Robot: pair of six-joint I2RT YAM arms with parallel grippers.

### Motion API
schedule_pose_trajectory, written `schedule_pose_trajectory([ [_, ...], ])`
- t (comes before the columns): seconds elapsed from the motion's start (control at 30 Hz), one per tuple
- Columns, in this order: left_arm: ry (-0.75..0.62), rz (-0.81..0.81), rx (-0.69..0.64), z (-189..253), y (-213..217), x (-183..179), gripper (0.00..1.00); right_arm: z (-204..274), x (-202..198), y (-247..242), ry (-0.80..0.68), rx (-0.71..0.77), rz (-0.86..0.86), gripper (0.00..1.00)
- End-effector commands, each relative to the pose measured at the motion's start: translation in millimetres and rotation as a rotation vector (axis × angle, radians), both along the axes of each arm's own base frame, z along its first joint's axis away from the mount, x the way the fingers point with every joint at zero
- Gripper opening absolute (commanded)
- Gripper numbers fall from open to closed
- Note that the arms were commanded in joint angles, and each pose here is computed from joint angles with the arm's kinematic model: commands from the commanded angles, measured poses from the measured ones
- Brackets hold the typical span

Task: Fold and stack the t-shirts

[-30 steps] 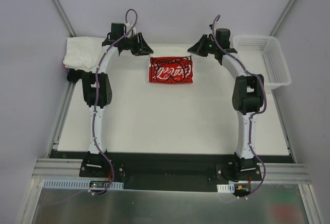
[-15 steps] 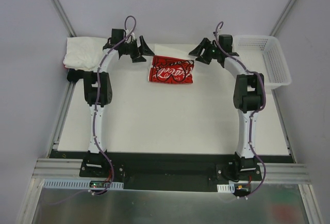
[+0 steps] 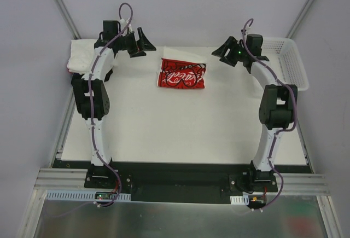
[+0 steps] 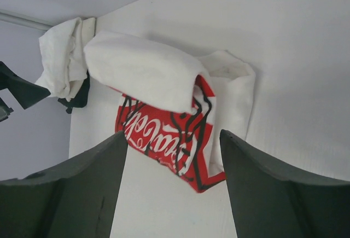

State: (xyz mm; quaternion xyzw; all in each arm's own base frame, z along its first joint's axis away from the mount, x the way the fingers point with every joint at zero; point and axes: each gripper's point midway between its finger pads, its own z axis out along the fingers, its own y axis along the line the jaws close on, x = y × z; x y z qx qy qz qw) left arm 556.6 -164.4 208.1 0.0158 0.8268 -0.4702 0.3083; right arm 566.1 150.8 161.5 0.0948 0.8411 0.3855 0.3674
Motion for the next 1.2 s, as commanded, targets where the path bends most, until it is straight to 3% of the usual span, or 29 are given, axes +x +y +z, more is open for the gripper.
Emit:
schedule_pose_trajectory([
  [0.0,-0.107,-0.029,0.038,42,-5,-30,0.94,61,-26,7,-0.146,0.006,0.016,0.71],
  [0.33,0.028,-0.029,0.029,-34,-12,-2,0.92,24,-20,43,-0.083,0.03,0.064,0.71],
  [0.63,0.024,-0.036,0.015,-44,-24,6,0.87,5,-14,64,-0.057,0.038,0.087,0.7],
  [0.7,0.025,-0.039,0.007,-42,-26,6,0.85,7,-12,67,-0.058,0.05,0.095,0.62],
  [0.73,0.022,-0.045,0.004,-40,-27,5,0.84,8,-13,70,-0.059,0.054,0.099,0.44],
  [0.8,0.01,-0.051,0.0,-32,-29,3,0.84,12,-12,72,-0.071,0.052,0.098,0.22],
  [0.83,0.002,-0.056,-0.002,-27,-31,1,0.83,13,-12,75,-0.077,0.047,0.1,0.01],
  [1.17,-0.074,-0.194,0.0,9,-80,-45,0.82,13,-40,117,-0.046,0.077,0.194,0.01],
])
